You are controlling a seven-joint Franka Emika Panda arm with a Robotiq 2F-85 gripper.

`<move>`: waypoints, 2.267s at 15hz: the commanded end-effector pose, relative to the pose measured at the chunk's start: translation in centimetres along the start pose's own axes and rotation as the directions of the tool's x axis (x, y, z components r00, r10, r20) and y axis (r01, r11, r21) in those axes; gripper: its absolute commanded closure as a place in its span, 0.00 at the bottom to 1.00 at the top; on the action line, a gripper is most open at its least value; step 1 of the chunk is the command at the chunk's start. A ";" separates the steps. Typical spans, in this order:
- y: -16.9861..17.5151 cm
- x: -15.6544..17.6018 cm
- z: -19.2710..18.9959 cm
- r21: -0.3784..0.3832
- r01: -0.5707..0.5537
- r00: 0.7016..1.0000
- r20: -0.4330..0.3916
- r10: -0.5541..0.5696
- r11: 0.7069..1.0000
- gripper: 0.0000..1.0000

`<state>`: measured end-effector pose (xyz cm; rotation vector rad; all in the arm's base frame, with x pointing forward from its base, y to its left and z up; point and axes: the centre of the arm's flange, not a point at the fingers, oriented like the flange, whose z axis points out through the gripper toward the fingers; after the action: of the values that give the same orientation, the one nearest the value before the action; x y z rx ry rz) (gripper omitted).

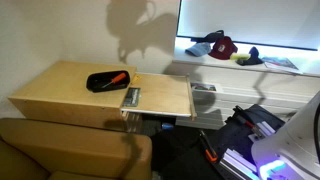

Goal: Close the top drawer of the cabinet.

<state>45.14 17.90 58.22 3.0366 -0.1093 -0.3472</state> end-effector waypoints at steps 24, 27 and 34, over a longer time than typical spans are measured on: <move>13.2 13.3 34.1 -0.224 -0.720 0.648 0.120 0.752 0.657 0.00; 14.4 18.4 39.5 -0.191 -0.837 0.506 0.091 0.858 0.514 0.00; 17.4 22.8 46.8 -0.202 -0.933 0.281 0.107 0.954 0.297 0.00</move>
<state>55.62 -4.76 9.13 2.1791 -1.7680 -0.4928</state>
